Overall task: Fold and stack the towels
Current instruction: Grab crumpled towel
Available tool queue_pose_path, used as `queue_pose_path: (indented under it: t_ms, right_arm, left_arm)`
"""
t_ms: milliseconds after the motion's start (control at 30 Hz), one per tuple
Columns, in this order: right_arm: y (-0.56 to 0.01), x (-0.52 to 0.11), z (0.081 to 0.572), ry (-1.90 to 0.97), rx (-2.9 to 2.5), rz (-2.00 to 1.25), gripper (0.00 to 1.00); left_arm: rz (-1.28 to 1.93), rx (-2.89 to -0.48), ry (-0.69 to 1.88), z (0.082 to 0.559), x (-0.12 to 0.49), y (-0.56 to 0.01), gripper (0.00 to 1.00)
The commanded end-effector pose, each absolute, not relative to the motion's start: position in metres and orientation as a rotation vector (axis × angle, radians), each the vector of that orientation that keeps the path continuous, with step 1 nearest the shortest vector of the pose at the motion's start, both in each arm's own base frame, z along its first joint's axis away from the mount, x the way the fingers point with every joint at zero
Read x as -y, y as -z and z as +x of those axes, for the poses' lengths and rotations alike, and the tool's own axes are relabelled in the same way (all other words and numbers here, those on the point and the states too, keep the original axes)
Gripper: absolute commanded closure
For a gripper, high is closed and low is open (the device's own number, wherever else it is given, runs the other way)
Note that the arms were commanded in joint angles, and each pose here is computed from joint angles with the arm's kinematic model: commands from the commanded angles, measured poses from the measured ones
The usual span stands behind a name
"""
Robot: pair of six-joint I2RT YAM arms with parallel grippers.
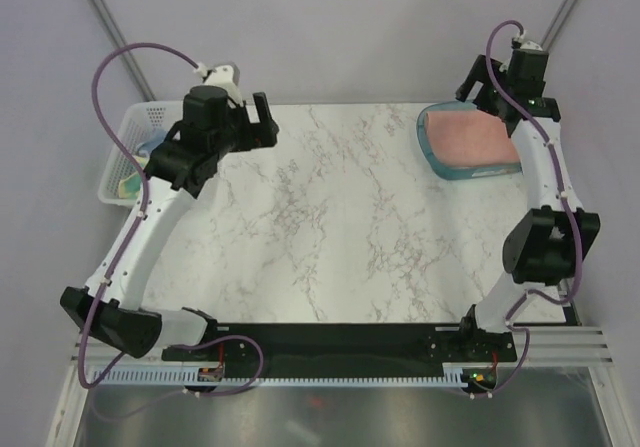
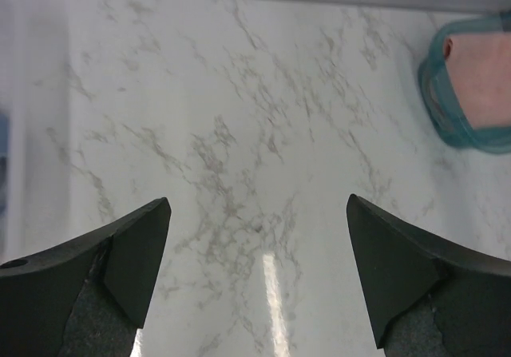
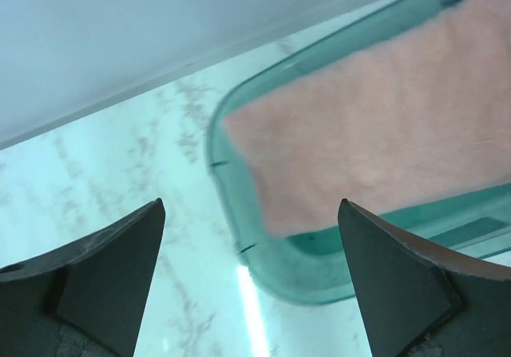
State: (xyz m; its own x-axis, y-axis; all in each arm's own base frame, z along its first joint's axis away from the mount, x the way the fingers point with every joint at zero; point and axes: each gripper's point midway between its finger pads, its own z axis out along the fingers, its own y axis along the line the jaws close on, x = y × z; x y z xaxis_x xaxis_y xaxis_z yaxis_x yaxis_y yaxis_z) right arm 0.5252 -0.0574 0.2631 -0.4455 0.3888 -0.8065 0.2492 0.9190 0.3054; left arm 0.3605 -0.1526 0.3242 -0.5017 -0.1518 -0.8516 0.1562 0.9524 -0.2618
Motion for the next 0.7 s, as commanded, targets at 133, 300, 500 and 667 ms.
queue_pose_path:
  t_ms: [133, 300, 500, 667]
  right_arm:
    - [-0.285, -0.106, 0.421, -0.551, -2.074, 0.197, 0.02]
    - [-0.276, -0.153, 0.380, -0.723, -2.034, 0.091, 0.02]
    - [-0.263, -0.165, 0.377, -0.759, -2.065, 0.032, 0.03]
    - [-0.265, -0.165, 0.378, -0.751, -2.055, 0.001, 0.03]
  left_arm:
    - [-0.396, -1.991, -0.118, 0.420, -0.022, -0.332, 0.05]
    - [-0.710, -2.069, -0.208, 0.423, -0.116, -0.271, 0.08]
    - [-0.976, -2.066, -0.388, 0.398, -0.186, -0.201, 0.09]
    - [-1.101, -2.088, -0.400, 0.397, -0.219, -0.161, 0.07]
